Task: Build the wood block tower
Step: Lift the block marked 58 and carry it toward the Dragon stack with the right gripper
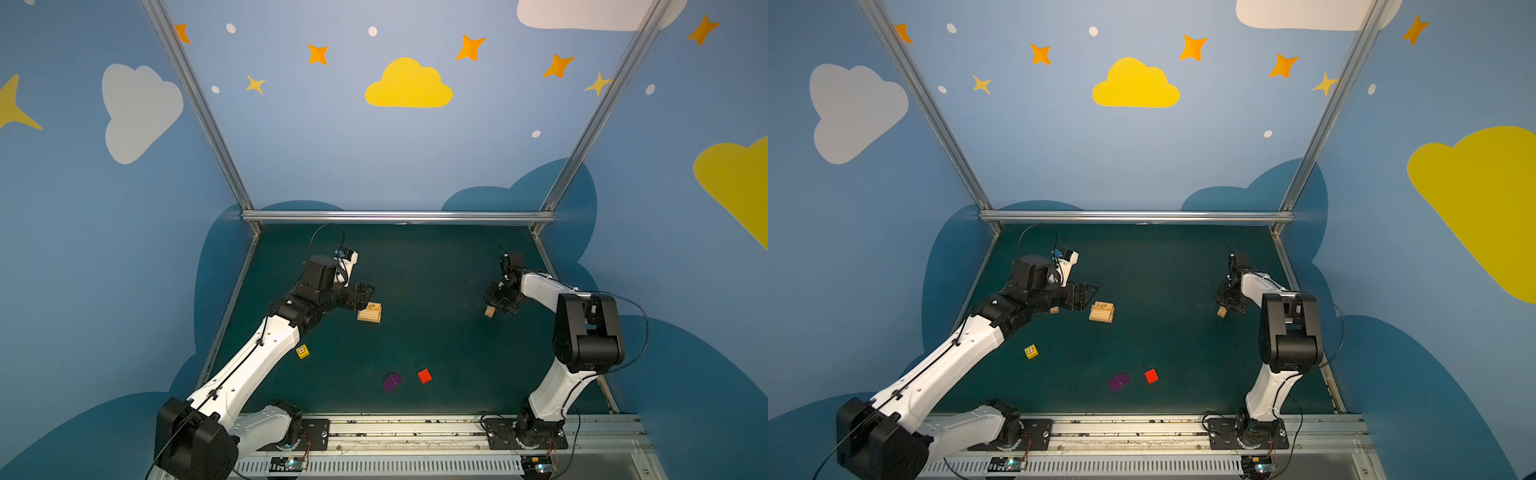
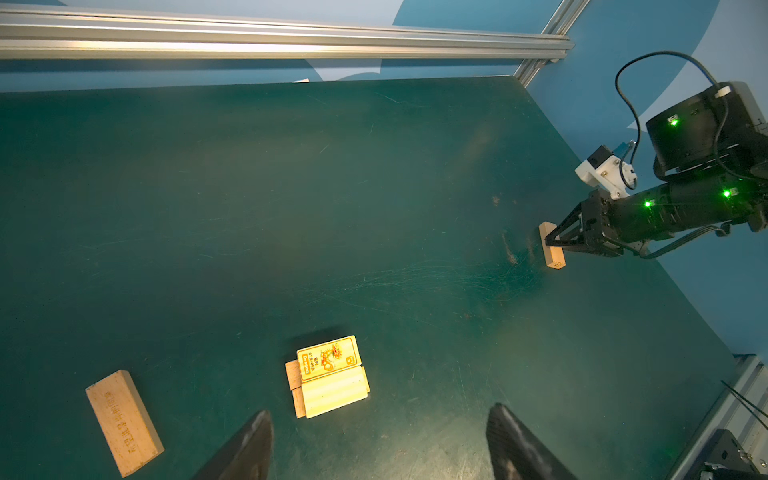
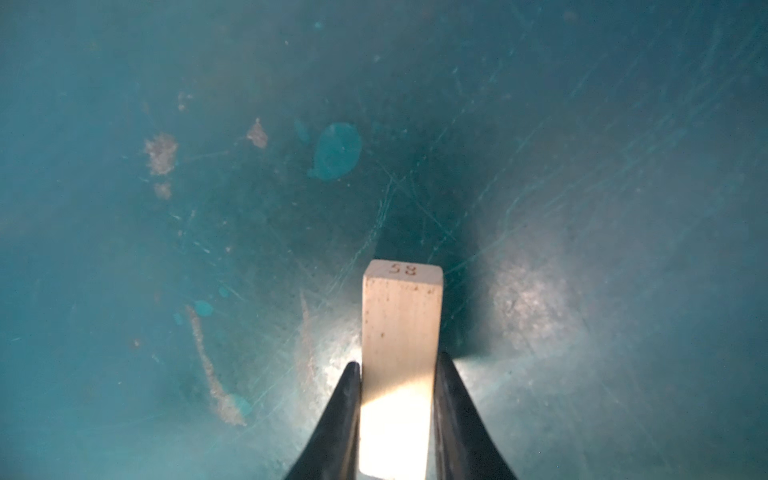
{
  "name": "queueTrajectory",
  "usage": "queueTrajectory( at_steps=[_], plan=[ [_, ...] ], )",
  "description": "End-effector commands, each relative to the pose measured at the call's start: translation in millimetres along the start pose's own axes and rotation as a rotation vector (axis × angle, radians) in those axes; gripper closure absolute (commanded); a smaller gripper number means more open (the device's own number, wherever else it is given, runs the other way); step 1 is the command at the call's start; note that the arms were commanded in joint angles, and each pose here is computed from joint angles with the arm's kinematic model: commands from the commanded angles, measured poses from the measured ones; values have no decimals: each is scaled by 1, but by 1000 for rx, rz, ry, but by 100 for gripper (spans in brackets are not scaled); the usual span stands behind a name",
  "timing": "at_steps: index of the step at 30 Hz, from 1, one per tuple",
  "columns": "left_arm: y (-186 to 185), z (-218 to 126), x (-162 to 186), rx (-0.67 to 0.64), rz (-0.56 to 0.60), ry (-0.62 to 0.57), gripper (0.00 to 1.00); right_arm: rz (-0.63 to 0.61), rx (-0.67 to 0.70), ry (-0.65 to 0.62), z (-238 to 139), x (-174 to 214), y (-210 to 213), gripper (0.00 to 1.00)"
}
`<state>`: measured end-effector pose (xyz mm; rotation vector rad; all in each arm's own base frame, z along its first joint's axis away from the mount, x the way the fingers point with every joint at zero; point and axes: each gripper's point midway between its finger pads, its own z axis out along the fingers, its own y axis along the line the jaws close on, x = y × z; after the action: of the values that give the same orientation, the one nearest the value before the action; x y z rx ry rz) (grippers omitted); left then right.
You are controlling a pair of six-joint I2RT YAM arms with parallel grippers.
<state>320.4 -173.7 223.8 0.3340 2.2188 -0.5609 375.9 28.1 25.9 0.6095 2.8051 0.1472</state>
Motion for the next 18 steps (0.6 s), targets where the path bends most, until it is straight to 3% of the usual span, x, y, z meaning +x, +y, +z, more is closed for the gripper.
queueTrajectory(
  at_steps=[1,9,11,18],
  plan=[
    [-5,-5,-10,14,5,-23,19,-16,16,16,0,1,2,71],
    [-5,-5,-10,14,3,-24,19,-32,31,8,-2,1,0,75],
    [-5,-5,-10,13,2,-25,19,-37,26,4,-3,0,1,82],
    [-5,-5,-10,13,2,-24,19,-45,29,-4,-8,1,2,82]
  ],
)
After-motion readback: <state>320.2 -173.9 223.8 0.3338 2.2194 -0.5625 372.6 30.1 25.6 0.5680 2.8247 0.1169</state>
